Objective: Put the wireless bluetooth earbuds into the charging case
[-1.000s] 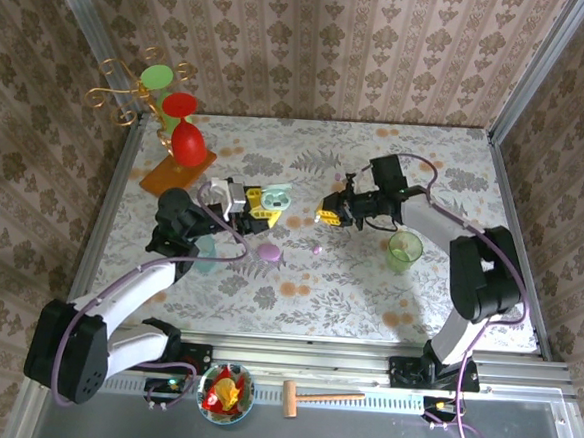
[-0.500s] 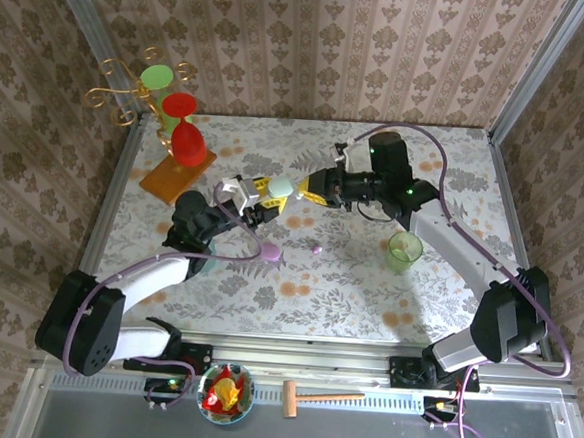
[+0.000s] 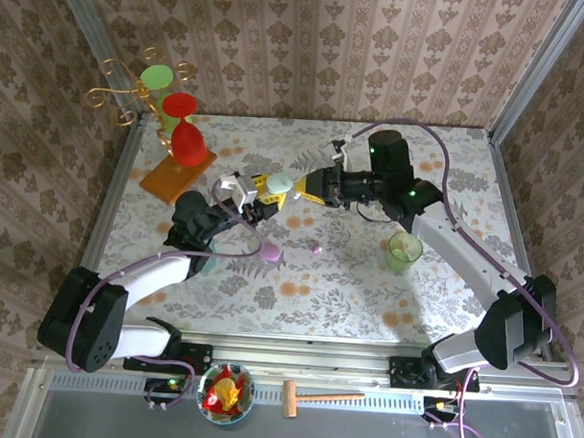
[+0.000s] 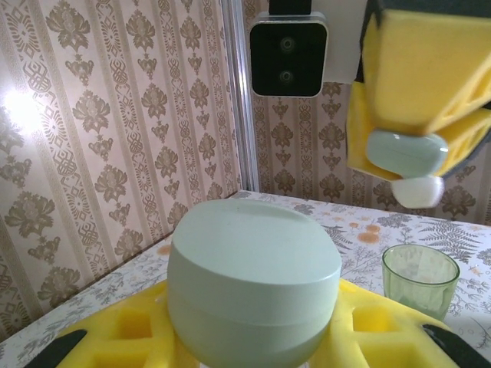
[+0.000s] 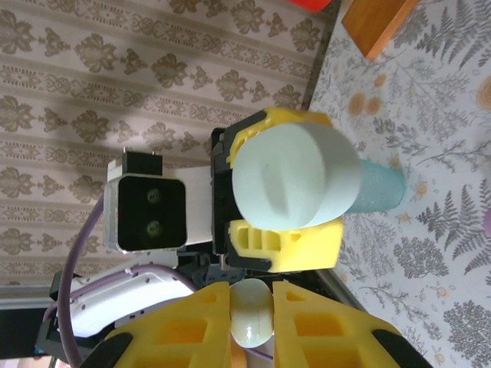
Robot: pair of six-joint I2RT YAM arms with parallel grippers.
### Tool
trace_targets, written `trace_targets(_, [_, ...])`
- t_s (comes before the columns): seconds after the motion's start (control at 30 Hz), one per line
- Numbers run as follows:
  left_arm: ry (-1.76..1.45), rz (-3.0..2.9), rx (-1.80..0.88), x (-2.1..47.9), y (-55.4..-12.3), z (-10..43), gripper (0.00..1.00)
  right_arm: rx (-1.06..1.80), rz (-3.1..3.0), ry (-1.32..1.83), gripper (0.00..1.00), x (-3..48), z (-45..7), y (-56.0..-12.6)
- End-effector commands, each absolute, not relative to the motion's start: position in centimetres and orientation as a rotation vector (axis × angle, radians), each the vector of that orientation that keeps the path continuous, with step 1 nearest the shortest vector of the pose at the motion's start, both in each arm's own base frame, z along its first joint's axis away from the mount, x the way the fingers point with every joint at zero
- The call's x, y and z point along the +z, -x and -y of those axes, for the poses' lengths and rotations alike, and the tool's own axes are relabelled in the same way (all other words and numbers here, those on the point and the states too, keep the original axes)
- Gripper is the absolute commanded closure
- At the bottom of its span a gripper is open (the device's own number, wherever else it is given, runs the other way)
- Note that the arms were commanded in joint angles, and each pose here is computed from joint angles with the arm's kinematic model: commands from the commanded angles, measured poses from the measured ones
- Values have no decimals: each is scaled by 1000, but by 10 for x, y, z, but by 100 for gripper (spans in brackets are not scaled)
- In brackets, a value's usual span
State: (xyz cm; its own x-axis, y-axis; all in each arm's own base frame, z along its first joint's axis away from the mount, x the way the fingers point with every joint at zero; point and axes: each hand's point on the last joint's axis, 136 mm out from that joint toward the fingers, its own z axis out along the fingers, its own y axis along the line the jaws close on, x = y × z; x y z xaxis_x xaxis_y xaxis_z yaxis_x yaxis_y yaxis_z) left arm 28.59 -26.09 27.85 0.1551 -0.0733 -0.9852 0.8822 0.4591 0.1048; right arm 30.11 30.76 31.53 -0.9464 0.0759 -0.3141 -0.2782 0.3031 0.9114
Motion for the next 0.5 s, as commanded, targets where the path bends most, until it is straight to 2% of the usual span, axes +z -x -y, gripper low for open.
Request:
trace_targets(0.0, [-824, -1187, -845, 295, -282, 262, 69, 1694, -2248, 242, 84, 322, -317, -301])
trace_targets(0.47, [-870, -1155, -949, 303, -263, 270, 70, 1714, -2227, 273, 84, 321, -329, -316])
